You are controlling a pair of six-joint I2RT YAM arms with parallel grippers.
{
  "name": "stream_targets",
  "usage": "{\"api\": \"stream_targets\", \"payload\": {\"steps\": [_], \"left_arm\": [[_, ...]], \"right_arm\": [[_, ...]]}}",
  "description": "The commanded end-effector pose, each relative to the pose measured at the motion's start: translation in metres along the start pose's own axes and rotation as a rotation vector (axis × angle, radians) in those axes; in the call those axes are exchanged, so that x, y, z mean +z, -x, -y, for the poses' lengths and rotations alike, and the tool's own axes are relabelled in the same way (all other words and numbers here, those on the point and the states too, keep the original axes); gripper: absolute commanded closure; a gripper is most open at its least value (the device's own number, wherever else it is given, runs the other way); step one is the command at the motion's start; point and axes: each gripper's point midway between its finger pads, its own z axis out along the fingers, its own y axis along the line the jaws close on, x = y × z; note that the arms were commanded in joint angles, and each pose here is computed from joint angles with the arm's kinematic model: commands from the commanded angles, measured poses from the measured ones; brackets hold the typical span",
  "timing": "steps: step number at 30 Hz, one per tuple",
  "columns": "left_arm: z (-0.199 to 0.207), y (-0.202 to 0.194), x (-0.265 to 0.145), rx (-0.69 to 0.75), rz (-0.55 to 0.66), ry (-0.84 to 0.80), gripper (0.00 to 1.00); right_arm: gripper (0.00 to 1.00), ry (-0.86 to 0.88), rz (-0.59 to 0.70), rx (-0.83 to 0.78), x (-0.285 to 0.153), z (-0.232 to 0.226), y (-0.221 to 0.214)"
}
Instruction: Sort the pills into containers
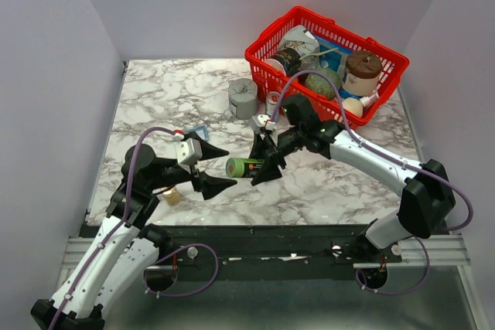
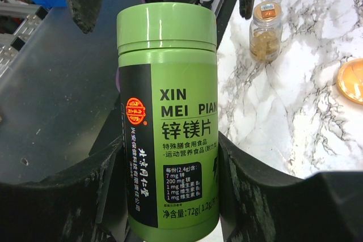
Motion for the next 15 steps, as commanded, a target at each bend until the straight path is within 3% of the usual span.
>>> {"api": "stream_targets", "payload": {"steps": [1,10,13,15], "left_arm": [[0.0,0.0,0.002,-0.021,0.02,-0.003,0.11],[0.001,0.0,0.008,-0.064,0.036,-0.021,0.14],[0.002,0.0,0.013,-0.099,0.028,-0.037,0.25],[0.003,0.002,0.015,-0.12,0.022,-0.048,0.44]], "right_arm": [[0.87,0.042,0.031,-0.059,0.001,-0.006,0.018],[0.87,0.045,0.028,-0.049,0.003,-0.005,0.016],[0.87,0.041,0.026,-0.048,0.003,-0.004,0.015],[0.87,0.035,0.024,-0.046,0.003,-0.003,0.015]]}}
